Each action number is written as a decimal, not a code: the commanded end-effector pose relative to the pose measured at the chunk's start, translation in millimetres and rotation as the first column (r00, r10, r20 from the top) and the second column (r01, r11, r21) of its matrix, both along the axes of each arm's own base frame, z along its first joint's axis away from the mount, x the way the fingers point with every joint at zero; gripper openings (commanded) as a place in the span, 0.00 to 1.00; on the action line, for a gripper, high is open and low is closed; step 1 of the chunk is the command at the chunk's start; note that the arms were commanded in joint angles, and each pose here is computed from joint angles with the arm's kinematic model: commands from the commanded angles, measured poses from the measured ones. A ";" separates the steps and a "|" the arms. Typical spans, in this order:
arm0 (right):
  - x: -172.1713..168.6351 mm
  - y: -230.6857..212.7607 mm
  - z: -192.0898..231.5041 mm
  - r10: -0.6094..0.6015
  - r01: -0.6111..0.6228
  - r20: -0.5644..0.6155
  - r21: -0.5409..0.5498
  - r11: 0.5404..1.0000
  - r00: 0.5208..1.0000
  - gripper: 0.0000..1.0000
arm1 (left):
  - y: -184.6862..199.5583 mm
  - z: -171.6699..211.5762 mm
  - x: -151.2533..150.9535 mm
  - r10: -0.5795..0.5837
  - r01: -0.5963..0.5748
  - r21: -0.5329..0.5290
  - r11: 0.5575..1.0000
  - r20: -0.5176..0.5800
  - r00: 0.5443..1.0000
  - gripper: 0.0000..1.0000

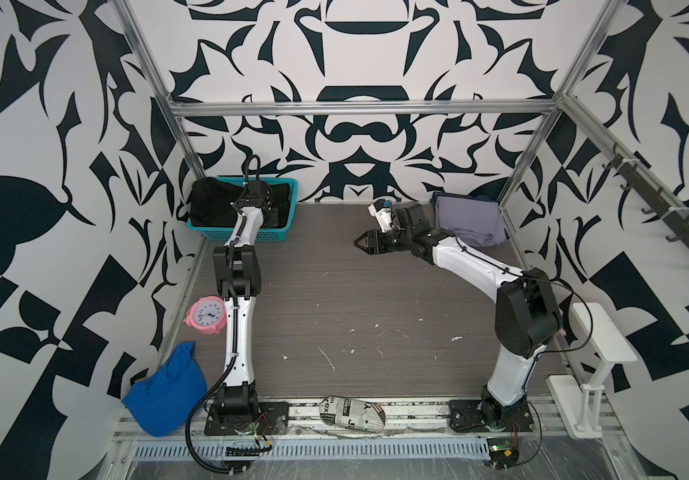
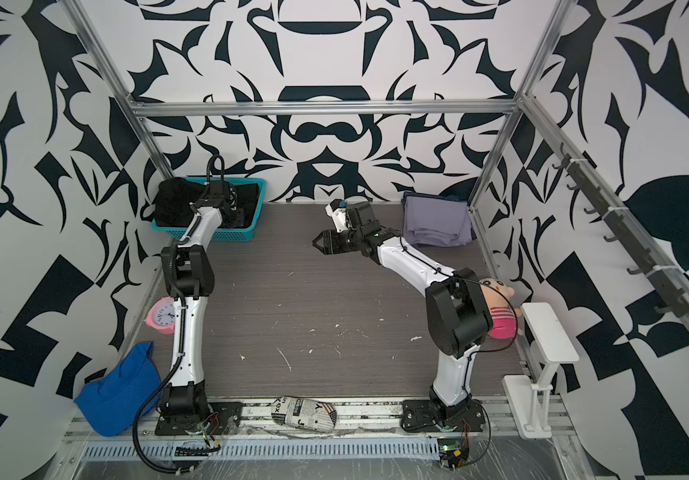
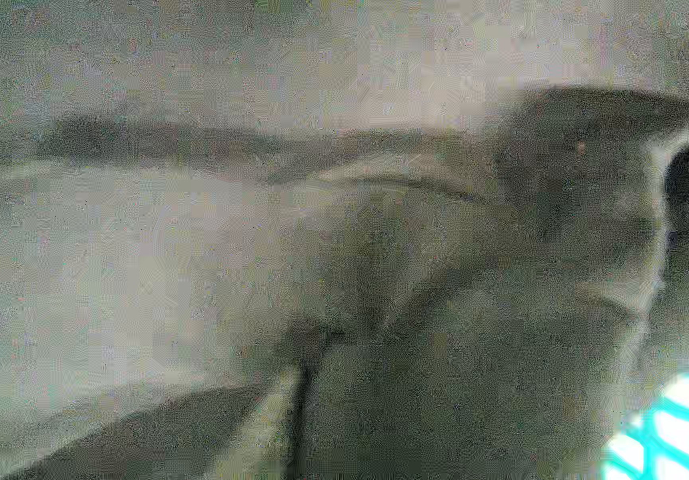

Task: Fold and stack the skirts
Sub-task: 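Lift the black skirt up out of the teal basket with the left gripper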

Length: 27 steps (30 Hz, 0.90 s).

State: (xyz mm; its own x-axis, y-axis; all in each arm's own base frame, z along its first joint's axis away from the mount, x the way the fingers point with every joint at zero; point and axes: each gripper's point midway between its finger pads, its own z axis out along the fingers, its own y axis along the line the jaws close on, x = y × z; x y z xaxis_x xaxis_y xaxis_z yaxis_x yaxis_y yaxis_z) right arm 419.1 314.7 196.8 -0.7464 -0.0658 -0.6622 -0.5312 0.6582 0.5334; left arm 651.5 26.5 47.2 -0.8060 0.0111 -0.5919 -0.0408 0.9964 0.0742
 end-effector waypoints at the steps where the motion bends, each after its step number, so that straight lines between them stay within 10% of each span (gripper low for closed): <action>1: 2.4 11.0 23.2 0.020 -0.022 0.043 0.033 0.999 0.999 0.57 | 12.3 -2.6 -2.2 0.025 -0.025 0.031 0.999 -0.009 1.000 0.21; 9: 0.5 10.3 27.3 0.019 -0.021 0.051 0.031 0.999 0.999 0.57 | 20.2 80.2 6.6 0.037 -0.048 0.075 0.996 0.145 0.989 0.00; 27: -5.8 11.3 32.8 0.038 -0.041 0.060 0.054 0.998 0.997 0.57 | -0.1 317.1 -46.2 0.036 -0.028 -0.022 0.999 0.520 0.853 0.00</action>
State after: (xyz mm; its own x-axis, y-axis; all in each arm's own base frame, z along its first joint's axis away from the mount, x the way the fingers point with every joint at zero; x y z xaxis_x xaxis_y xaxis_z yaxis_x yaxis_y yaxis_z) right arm 415.2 320.9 199.0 -0.7486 -0.0772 -0.6585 -0.5405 0.6463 0.5386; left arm 620.9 36.6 316.6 -0.4667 0.0039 -0.8844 -0.1232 0.9900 0.0694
